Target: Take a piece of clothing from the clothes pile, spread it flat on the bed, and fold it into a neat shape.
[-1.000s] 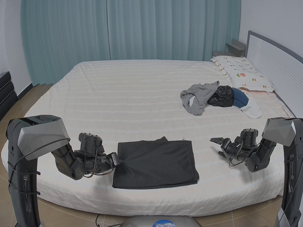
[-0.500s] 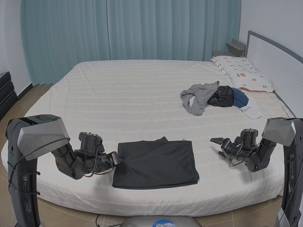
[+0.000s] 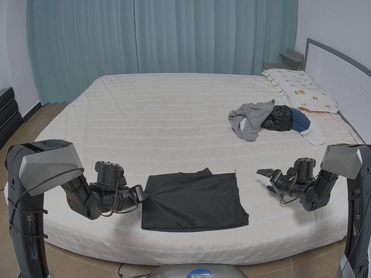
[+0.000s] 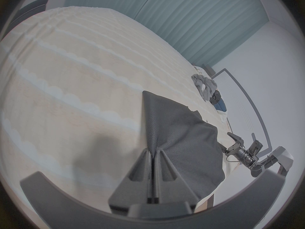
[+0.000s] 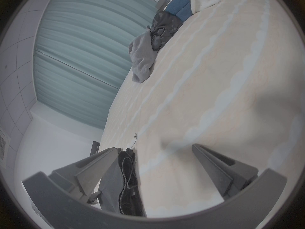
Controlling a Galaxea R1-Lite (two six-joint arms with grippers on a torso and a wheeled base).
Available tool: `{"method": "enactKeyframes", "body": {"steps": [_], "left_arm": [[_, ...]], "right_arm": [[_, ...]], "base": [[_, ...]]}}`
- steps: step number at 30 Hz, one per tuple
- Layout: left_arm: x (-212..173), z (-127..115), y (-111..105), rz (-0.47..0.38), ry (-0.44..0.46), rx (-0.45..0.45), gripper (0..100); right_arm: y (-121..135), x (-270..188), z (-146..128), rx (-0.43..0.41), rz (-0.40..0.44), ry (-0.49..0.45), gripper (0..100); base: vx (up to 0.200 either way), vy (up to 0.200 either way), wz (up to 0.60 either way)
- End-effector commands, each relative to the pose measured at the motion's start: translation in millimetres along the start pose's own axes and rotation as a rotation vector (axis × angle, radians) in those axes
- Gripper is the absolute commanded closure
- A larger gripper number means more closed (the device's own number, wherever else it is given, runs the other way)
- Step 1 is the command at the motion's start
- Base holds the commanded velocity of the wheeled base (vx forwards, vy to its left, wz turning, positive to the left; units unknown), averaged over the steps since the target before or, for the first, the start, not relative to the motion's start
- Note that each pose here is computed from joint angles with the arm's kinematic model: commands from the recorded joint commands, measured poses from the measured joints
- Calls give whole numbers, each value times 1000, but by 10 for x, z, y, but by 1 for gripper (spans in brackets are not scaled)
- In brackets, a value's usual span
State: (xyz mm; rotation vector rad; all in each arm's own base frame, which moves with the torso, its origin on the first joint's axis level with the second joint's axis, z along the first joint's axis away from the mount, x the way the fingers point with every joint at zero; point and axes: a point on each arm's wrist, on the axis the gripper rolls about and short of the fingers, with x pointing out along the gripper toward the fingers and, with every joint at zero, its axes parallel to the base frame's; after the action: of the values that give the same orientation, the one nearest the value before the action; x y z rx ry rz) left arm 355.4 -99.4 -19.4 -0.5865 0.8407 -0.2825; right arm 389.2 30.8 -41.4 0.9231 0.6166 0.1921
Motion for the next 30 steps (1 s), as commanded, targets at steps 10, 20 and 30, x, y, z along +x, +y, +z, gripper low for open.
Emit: {"method": "enactKeyframes", "body": {"steps": [10,20,30], "left_arm": [[-31,28,25,5,-9,-8,100],[-39,32,48,12,-10,-13,100],[-46,24,51,14,-8,-23,100]], "right_arm": [[37,3,-28,-4,7,8,0],[124,-32,-87,-11,17,25,0],[149,-26,-121,-13,20,35,0]], "base": [[0,200,0],[0,200,0],[0,200,0]]}}
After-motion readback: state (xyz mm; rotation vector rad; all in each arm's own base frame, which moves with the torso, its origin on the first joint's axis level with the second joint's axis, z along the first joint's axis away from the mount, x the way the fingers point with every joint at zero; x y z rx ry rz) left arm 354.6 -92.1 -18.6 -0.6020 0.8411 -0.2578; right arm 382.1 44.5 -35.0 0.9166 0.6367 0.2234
